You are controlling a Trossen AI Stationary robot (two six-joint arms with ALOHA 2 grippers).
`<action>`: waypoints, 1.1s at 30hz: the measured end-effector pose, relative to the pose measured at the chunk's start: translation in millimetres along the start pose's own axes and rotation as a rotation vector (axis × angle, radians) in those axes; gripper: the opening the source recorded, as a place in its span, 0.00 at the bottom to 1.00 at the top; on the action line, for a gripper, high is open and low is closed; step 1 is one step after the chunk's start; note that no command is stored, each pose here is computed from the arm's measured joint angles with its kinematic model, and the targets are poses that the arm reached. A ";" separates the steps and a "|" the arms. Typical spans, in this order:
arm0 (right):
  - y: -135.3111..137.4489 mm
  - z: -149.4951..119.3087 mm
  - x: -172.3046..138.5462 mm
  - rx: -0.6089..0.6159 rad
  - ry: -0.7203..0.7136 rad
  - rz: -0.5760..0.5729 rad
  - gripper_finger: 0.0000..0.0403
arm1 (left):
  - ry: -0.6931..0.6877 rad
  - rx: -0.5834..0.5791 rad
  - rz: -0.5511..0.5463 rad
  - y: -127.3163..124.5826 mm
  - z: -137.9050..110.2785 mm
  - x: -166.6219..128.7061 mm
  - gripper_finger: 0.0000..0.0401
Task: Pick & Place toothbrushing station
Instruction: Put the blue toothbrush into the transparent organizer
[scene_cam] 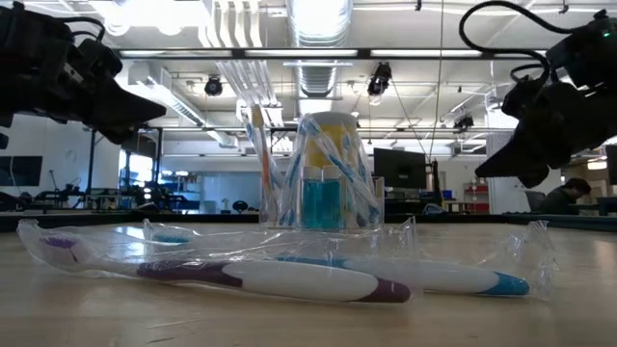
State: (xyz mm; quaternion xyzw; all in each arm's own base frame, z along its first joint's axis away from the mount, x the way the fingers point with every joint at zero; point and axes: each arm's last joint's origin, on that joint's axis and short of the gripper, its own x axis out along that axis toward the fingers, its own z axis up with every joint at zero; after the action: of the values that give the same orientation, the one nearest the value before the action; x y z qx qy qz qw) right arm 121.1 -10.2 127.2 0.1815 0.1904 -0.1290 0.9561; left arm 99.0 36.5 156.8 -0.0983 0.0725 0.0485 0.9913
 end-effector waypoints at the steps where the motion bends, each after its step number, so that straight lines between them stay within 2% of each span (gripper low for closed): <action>1: 1.1 -1.0 1.1 -0.003 0.011 0.006 0.02 | 0.001 -0.008 0.000 0.0 -0.1 0.1 0.02; 4: 7.6 -0.8 3.6 -0.025 0.011 0.070 0.02 | 0.001 -0.009 0.000 0.0 -0.1 0.1 0.02; 7: 17.4 4.9 4.2 -0.047 -0.041 0.188 0.02 | 0.001 -0.008 0.000 0.0 -0.1 0.1 0.02; 9: 21.9 6.8 4.2 -0.038 -0.064 0.225 0.02 | 0.001 -0.014 -0.001 0.0 -0.1 0.1 0.02; 14: 33.4 13.2 5.0 -0.028 -0.130 0.233 0.02 | 0.000 -0.026 -0.001 0.0 0.0 0.0 0.02; 18: 55.9 37.6 8.9 -0.044 -0.123 0.232 0.02 | 0.001 -0.027 -0.007 -0.2 0.0 0.0 0.02; 21: 80.7 60.2 15.6 -0.094 -0.077 0.238 0.02 | -0.001 -0.039 -0.007 -0.2 0.1 0.0 0.02; 25: 115.7 80.9 28.5 -0.172 0.002 0.178 0.02 | -0.001 -0.065 -0.009 -0.3 0.2 0.0 0.02; 27: 132.0 88.4 36.8 -0.174 0.069 0.156 0.02 | -0.001 -0.075 -0.011 -0.4 0.2 0.0 0.02; 30: 152.8 91.1 50.4 -0.123 0.188 0.104 0.02 | 0.000 -0.065 -0.021 -0.7 0.2 0.0 0.02; 33: 174.0 78.6 68.3 -0.112 0.276 0.085 0.02 | 0.001 -0.020 -0.061 -1.9 0.6 -0.1 0.02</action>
State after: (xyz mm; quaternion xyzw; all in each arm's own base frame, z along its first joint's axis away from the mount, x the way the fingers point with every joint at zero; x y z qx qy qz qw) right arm 262.0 103.3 218.7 0.1516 0.3190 -0.0512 0.9342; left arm 99.2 34.8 157.7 -0.1102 0.0693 0.0189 0.9913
